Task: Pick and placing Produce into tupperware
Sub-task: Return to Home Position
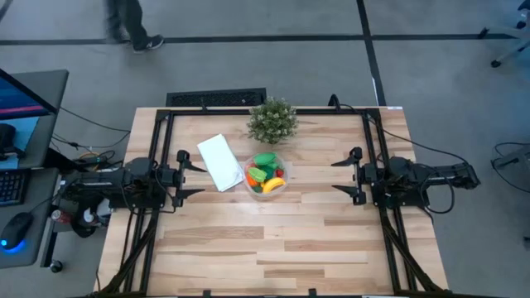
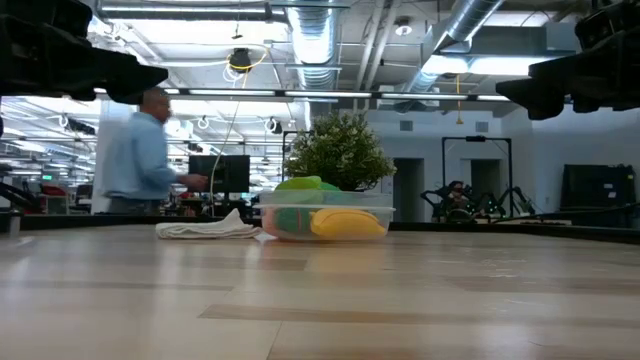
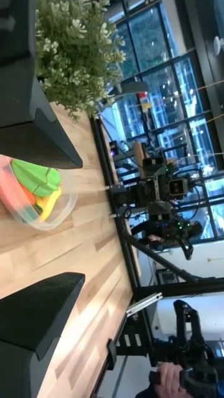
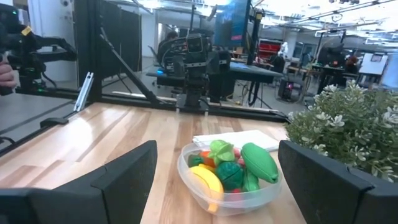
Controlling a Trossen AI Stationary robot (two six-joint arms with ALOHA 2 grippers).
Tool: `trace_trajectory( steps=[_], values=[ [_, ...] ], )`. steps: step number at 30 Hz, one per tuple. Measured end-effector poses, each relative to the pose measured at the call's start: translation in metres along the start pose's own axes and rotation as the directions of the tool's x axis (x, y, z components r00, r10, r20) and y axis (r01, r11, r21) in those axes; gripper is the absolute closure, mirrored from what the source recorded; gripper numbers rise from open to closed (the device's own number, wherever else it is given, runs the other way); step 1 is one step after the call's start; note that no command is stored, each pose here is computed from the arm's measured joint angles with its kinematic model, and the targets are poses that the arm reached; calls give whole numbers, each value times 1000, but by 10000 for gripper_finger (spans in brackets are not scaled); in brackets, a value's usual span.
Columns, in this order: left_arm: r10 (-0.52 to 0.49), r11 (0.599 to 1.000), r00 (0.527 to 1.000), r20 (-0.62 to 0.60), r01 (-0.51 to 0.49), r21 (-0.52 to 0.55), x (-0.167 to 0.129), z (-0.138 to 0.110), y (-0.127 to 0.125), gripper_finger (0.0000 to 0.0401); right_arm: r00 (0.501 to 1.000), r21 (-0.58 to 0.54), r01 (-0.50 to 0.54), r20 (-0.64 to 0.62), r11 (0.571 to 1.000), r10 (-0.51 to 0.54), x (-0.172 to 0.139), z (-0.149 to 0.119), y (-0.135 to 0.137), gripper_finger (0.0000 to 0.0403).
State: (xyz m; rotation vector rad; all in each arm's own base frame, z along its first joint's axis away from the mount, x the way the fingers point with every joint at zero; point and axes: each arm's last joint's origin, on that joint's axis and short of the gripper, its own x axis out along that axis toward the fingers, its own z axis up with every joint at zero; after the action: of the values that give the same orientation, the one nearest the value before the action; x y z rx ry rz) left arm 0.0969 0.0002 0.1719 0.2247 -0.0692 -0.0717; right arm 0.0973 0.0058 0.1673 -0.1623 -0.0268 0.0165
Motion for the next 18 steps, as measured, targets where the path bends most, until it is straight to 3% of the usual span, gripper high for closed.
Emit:
trace_trajectory(
  steps=[18],
  values=[
    [13,1000,1000,-9,-13,-6,0,-1,0,124,1000,15,-4,0,1000,4,0,0,0,74]
  ],
)
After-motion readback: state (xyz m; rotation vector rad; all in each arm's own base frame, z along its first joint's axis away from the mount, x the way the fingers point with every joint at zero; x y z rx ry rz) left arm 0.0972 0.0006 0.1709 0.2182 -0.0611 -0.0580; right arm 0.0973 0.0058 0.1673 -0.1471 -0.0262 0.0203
